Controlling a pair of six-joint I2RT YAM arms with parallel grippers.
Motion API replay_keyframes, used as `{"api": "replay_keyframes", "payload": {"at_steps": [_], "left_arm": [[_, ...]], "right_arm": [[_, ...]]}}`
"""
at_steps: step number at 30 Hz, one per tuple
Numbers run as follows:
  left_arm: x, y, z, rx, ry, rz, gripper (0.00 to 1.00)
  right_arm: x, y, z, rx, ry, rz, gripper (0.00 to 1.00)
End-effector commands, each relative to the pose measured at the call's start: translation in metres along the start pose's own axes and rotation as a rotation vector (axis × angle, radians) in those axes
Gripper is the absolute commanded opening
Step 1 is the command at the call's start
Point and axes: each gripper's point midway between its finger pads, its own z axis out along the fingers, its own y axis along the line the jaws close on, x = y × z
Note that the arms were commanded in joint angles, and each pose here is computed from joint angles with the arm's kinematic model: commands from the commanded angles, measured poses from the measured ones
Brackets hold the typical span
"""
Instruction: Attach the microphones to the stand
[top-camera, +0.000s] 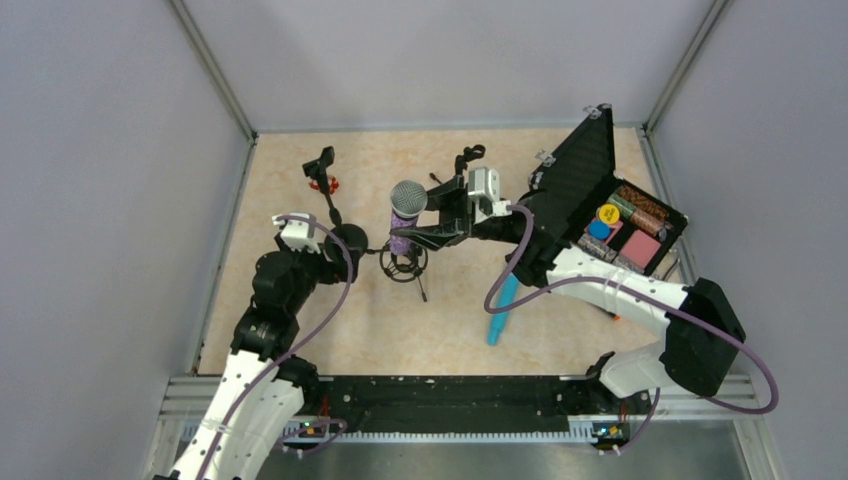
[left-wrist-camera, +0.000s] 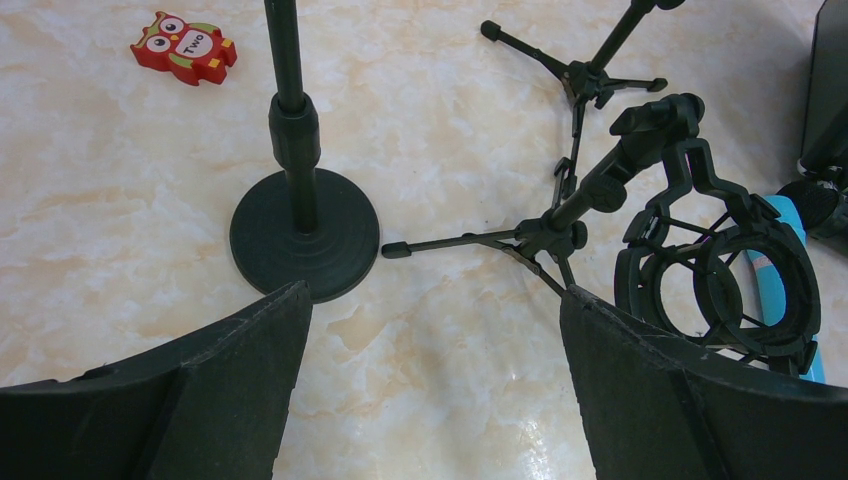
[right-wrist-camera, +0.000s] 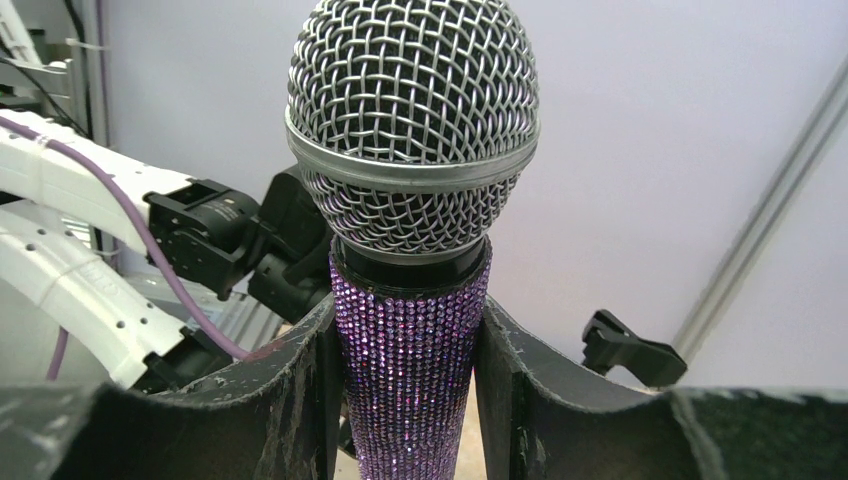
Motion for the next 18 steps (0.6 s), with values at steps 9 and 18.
{"api": "replay_keyframes", "payload": {"at_steps": [9, 18], "left_arm": [[-0.017, -0.005, 0.001, 0.024, -0.057, 0.021, 0.99], [-0.017, -0.005, 0.002, 0.027, -0.055, 0.023, 0.99]], "right_arm": [[-0.013, 0.016, 0.006, -0.05, -0.051, -0.096, 0.0], [0.01, 0.013, 0.001, -0.019, 0.009, -0.121, 0.0]]}}
